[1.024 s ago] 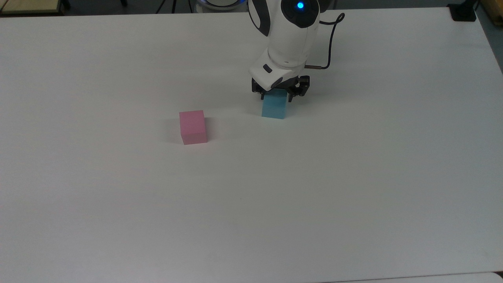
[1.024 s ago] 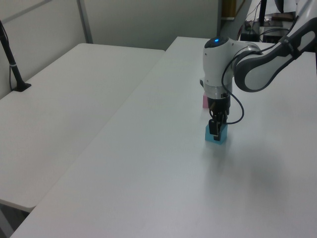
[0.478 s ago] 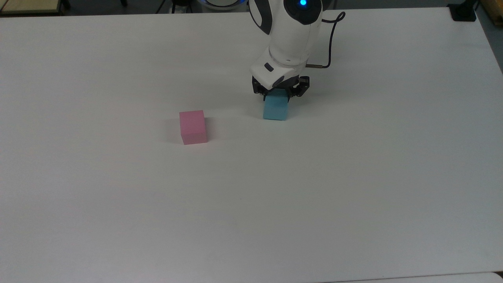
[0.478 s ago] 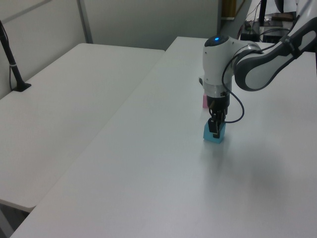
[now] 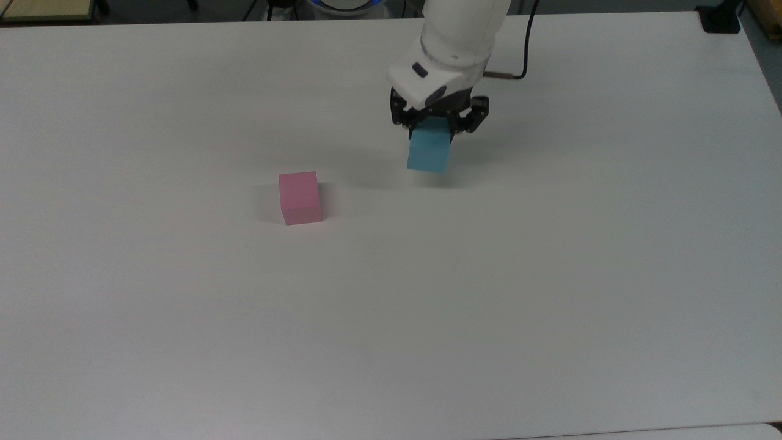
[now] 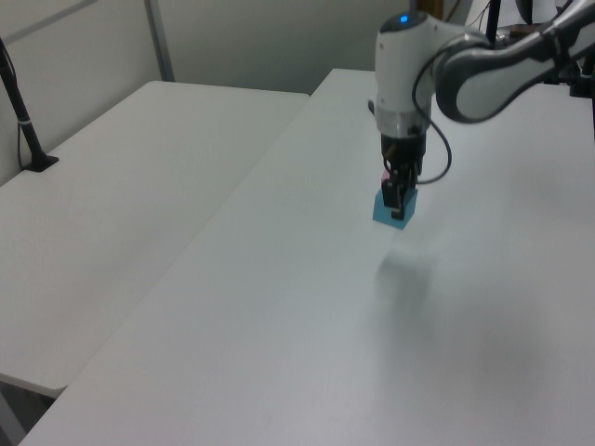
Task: Put blue cube on pink cube
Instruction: 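Lift the light-blue cube and carry it above the pink cube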
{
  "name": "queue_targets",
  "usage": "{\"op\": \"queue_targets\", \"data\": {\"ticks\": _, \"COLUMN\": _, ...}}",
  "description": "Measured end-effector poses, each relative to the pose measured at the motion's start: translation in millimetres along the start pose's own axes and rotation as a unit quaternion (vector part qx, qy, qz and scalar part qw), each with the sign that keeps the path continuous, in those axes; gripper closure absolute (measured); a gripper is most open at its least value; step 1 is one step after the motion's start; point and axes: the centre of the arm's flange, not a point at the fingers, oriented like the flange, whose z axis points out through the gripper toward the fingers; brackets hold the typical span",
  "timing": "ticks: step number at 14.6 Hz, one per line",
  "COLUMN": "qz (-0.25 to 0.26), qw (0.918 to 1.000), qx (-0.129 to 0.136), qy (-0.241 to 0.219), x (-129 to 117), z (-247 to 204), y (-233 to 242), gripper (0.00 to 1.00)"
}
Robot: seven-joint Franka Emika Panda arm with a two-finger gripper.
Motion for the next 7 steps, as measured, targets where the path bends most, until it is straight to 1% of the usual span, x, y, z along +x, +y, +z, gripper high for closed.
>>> {"op": "queue_targets", "data": {"ticks": 3, "qz": 0.010, "qw": 0.9999, "qx": -0.002, "qy": -0.010, "x": 0.2, "z": -51.0, "y": 6.5, "gripper": 0.41}}
{"op": "queue_targets", "data": {"ticks": 7, "qz": 0.008, "qw": 0.9997, "qx": -0.002, "qy": -0.022, "x": -8.4, "z": -105.7, "y": 14.2, "gripper": 0.41}}
